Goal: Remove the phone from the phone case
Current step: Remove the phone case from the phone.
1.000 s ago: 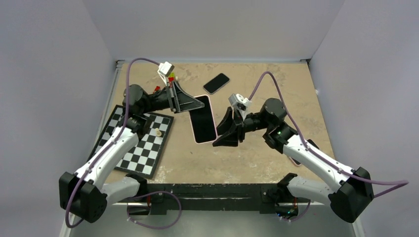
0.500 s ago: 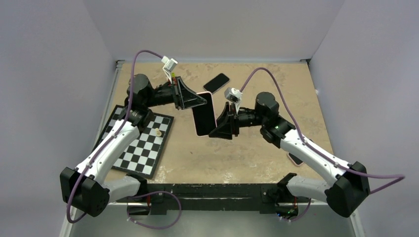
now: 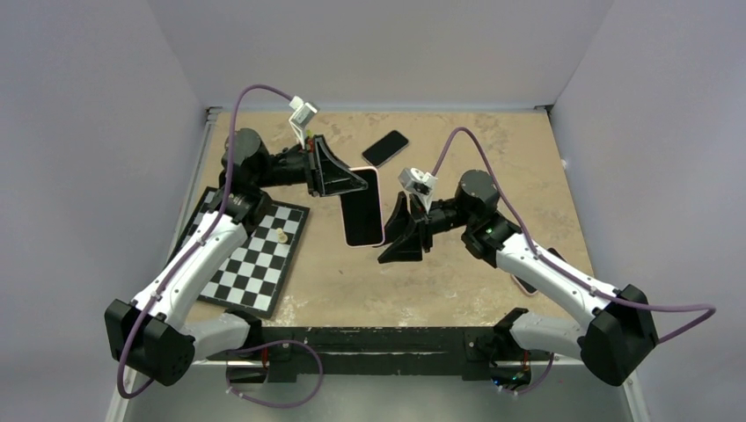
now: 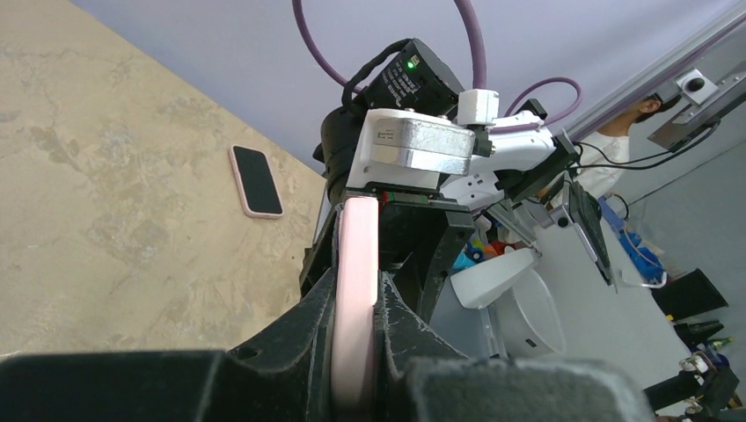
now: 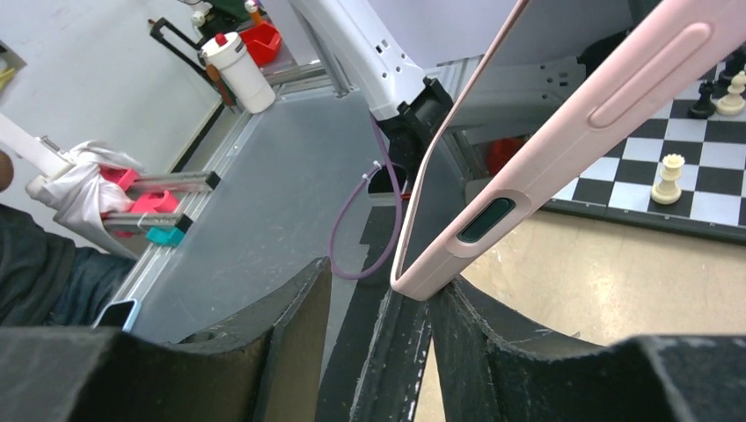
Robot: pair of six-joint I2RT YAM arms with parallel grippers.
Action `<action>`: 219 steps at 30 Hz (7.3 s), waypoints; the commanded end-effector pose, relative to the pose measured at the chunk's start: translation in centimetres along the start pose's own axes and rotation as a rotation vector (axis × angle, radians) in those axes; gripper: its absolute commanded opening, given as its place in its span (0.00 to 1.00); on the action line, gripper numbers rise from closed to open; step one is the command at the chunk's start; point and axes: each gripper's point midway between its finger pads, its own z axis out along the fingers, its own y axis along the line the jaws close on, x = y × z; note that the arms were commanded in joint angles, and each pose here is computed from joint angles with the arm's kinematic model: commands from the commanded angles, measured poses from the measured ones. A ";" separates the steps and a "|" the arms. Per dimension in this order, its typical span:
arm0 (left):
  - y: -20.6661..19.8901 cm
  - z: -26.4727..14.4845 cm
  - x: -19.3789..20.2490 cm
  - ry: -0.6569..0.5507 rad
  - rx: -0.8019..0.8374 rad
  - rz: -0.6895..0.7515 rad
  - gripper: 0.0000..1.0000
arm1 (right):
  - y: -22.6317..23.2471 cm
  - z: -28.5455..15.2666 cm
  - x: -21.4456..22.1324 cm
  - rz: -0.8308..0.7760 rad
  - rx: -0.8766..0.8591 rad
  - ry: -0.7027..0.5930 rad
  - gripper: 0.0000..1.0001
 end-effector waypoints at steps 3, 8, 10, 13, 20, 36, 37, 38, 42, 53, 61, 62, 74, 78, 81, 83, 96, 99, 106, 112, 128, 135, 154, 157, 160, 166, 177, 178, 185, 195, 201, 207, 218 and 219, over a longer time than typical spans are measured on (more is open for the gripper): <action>-3.4 -0.4 -1.4 -0.024 0.077 0.106 0.00 | 1.2 0.1 -2.0 -0.104 -0.052 -0.035 0.45; -3.3 -0.4 -1.5 -0.026 0.075 0.098 0.00 | 0.8 0.3 -2.4 -0.106 -0.058 -0.033 0.33; -3.4 -0.4 -1.6 -0.025 0.075 0.096 0.00 | 0.5 0.5 -2.6 -0.100 -0.051 -0.028 0.30; -3.7 -0.5 -1.6 -0.021 0.075 0.100 0.00 | 0.1 0.6 -2.9 -0.101 -0.048 -0.029 0.25; -3.6 -0.3 -1.4 0.023 0.059 -0.024 0.00 | 0.7 0.5 -4.1 -0.265 0.007 -0.086 0.00; -3.0 1.1 -0.8 0.021 0.175 -0.320 0.00 | 4.5 1.4 -14.1 -0.624 -0.015 -0.253 0.00; -3.1 1.0 -0.8 0.021 0.174 -0.318 0.00 | 4.2 1.5 -14.2 -0.630 -0.010 -0.248 0.00; -3.2 1.1 -0.7 0.024 0.174 -0.317 0.00 | 3.8 1.7 -14.1 -0.626 -0.011 -0.244 0.00; -3.4 1.2 -0.5 0.039 0.174 -0.327 0.00 | 3.8 1.9 -14.7 -0.635 -0.030 -0.272 0.00; -4.0 1.3 -0.6 0.031 0.182 -0.337 0.00 | 0.7 1.9 -16.3 -0.667 0.126 -0.288 0.00; -4.1 1.2 -0.2 0.046 0.184 -0.384 0.00 | -6.7 -1.7 -15.7 -0.739 0.597 -0.159 0.00; -4.0 1.3 -0.1 0.051 0.183 -0.389 0.00 | -6.8 -2.1 -15.8 -0.747 0.623 -0.151 0.00; -3.6 1.7 1.1 0.092 0.170 -0.411 0.00 | -6.5 -2.0 -15.9 -0.855 0.723 -0.066 0.00; -3.6 1.7 1.2 0.093 0.174 -0.418 0.00 | -6.5 -1.9 -16.1 -0.867 0.751 -0.064 0.00; -4.4 1.5 0.4 0.032 0.195 -0.391 0.00 | -6.3 -1.4 -16.1 -0.798 0.723 -0.100 0.00; -5.1 1.3 -0.6 -0.044 0.217 -0.352 0.00 | -6.5 -0.9 -15.0 -0.729 0.698 -0.094 0.00; -1.9 -1.2 -9.2 -0.699 0.174 -0.241 0.00 | -4.4 -2.8 -9.7 -0.264 0.661 -0.413 0.76; -2.1 -1.5 -10.2 -0.765 0.207 -0.205 0.00 | -4.4 -2.4 -10.0 -0.203 0.621 -0.494 0.76; -1.0 -1.8 -10.5 -0.843 0.202 -0.190 0.00 | -4.0 -2.3 -10.7 -0.117 0.520 -0.701 0.76; -1.0 -1.6 -11.0 -0.871 0.228 -0.205 0.00 | -3.6 -2.0 -11.6 -0.149 0.475 -0.750 0.68; -2.2 -1.4 -11.6 -0.866 0.280 -0.231 0.00 | -4.1 -0.2 -11.3 -0.198 0.428 -0.663 0.57; -2.7 -1.7 -11.7 -0.868 0.283 -0.217 0.00 | -4.4 0.2 -11.3 -0.201 0.411 -0.666 0.55; -2.3 -1.0 -10.2 -0.753 0.168 -0.539 0.00 | -11.1 -2.4 -9.8 -0.589 0.836 -0.498 0.00; -2.5 -1.1 -9.2 -0.706 0.129 -0.602 0.00 | -12.0 -3.8 -10.0 -0.732 0.941 -0.437 0.00; -2.9 -0.8 -8.5 -0.657 0.140 -0.642 0.00 | -11.7 -3.9 -10.6 -0.785 0.950 -0.410 0.00; -3.5 -0.8 -8.1 -0.638 0.159 -0.608 0.00 | -10.7 -3.1 -11.3 -0.790 0.889 -0.418 0.00; -1.3 -0.8 -7.7 -0.650 0.058 -0.368 0.00 | -7.5 -1.4 -3.5 -0.339 0.670 -0.297 0.76; -0.9 -0.9 -7.6 -0.657 0.045 -0.355 0.00 | -7.1 -1.8 -3.3 -0.299 0.684 -0.306 0.78; 1.2 -1.0 -7.5 -0.657 -0.009 -0.248 0.00 | -5.6 -3.6 -1.8 0.017 0.683 -0.247 0.82; 2.8 -0.4 -5.9 -0.560 -0.101 -0.190 0.00 | -2.1 -3.5 -4.8 0.172 0.440 -0.291 0.67; 2.9 -0.8 -5.2 -0.541 -0.145 -0.170 0.00 | -0.9 -3.1 -6.2 0.184 0.377 -0.326 0.62; 2.6 -0.8 -4.8 -0.529 -0.129 -0.184 0.00 | -1.6 -2.7 -6.2 0.223 0.360 -0.340 0.50; 2.9 0.2 -5.3 -0.535 -0.056 -0.222 0.00 | -3.5 -2.3 -5.5 0.306 0.369 -0.364 0.46; 2.8 0.3 -5.4 -0.539 -0.041 -0.227 0.00 | -3.8 -2.4 -5.3 0.313 0.379 -0.363 0.46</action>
